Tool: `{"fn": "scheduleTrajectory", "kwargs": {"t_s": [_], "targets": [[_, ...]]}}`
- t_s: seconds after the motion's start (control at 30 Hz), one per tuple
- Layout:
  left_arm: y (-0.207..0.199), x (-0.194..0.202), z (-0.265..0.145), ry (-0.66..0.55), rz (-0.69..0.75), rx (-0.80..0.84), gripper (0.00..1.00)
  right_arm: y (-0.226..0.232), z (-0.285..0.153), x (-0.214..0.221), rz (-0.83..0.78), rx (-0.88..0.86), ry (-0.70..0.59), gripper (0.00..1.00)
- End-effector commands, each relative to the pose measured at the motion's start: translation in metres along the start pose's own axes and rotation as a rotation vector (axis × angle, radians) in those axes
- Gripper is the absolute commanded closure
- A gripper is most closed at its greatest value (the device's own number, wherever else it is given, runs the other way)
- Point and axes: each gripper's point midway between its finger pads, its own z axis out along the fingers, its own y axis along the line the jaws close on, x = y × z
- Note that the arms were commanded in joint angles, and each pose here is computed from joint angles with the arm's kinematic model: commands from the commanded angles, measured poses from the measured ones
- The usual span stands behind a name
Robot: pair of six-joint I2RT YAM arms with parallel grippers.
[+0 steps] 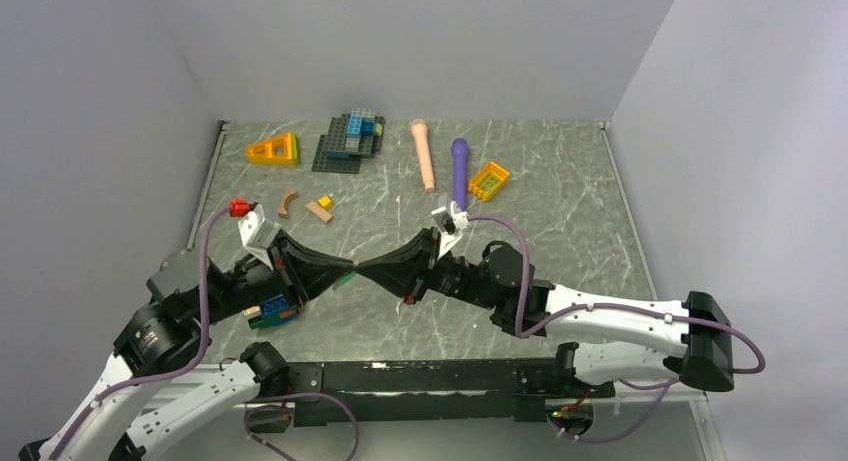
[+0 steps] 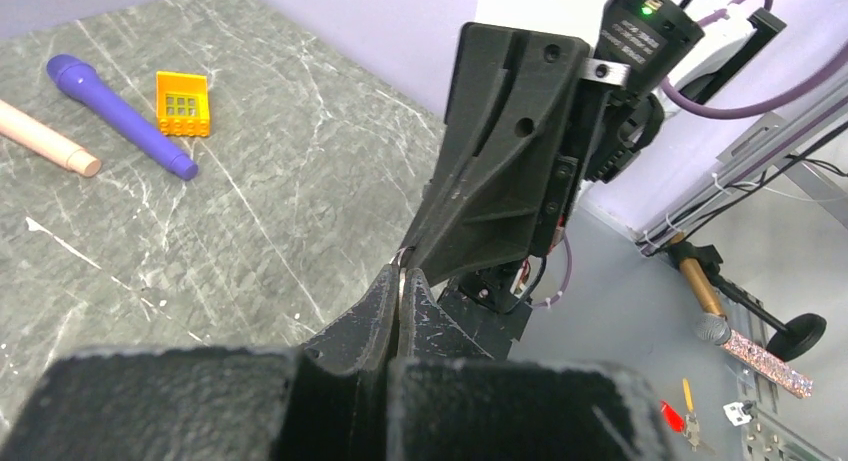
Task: Remove the keys from the keyring
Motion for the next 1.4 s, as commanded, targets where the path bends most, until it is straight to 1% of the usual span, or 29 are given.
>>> {"fn": "scheduleTrajectory", "kwargs": {"t_s": [0.0, 0.07, 0.1, 0.17, 0.2, 0.27, 0.33, 0.43, 0.63, 0.7, 0.8, 0.9, 1.0, 1.07, 1.13, 1.37], "targets": [[0.011, -0.029, 0.0, -0.109, 0.032, -0.078, 1.0, 0.029, 0.004, -0.005, -0.022, -0.099, 0.021, 1.0], [0.009, -0.029, -0.001, -0.098, 0.044, -0.071, 1.0, 0.029, 0.005, -0.003, -0.029, -0.09, 0.04, 1.0], [0.008, -0.028, -0.001, -0.091, 0.051, -0.07, 1.0, 0.028, 0.006, -0.003, -0.034, -0.085, 0.049, 0.97], [0.007, -0.03, -0.003, -0.079, 0.068, -0.071, 1.0, 0.029, 0.007, -0.004, -0.046, -0.083, 0.065, 0.81], [0.007, -0.03, -0.003, -0.067, 0.076, -0.073, 1.0, 0.028, 0.007, -0.003, -0.053, -0.08, 0.077, 0.69], [0.007, -0.03, -0.005, -0.047, 0.094, -0.076, 1.0, 0.028, 0.007, -0.004, -0.072, -0.069, 0.102, 0.52], [0.006, -0.031, -0.007, -0.028, 0.113, -0.078, 1.0, 0.027, 0.004, -0.006, -0.093, -0.055, 0.123, 0.4], [0.001, -0.033, -0.011, -0.009, 0.138, -0.064, 1.0, 0.029, -0.002, -0.01, -0.122, -0.048, 0.15, 0.32], [-0.008, -0.035, -0.02, 0.031, 0.183, -0.037, 1.0, 0.035, -0.017, -0.013, -0.209, -0.07, 0.231, 0.21], [-0.01, -0.033, -0.022, 0.059, 0.199, -0.026, 1.0, 0.031, -0.02, -0.018, -0.236, -0.045, 0.242, 0.2], [-0.014, -0.027, -0.022, 0.104, 0.217, 0.008, 1.0, 0.035, -0.022, -0.033, -0.257, -0.041, 0.216, 0.21], [-0.018, -0.021, -0.021, 0.135, 0.225, 0.042, 1.0, 0.041, -0.02, -0.046, -0.263, -0.057, 0.191, 0.25], [-0.024, -0.017, -0.021, 0.153, 0.239, 0.09, 1.0, 0.04, -0.013, -0.05, -0.258, -0.043, 0.198, 0.3], [-0.025, -0.017, -0.021, 0.156, 0.251, 0.1, 1.0, 0.039, -0.008, -0.049, -0.249, -0.044, 0.215, 0.35], [-0.026, -0.018, -0.02, 0.154, 0.261, 0.105, 1.0, 0.037, -0.003, -0.043, -0.243, -0.049, 0.243, 0.38], [-0.027, -0.016, -0.017, 0.154, 0.279, 0.129, 1.0, 0.029, 0.009, -0.03, -0.224, -0.033, 0.295, 0.46]]}}
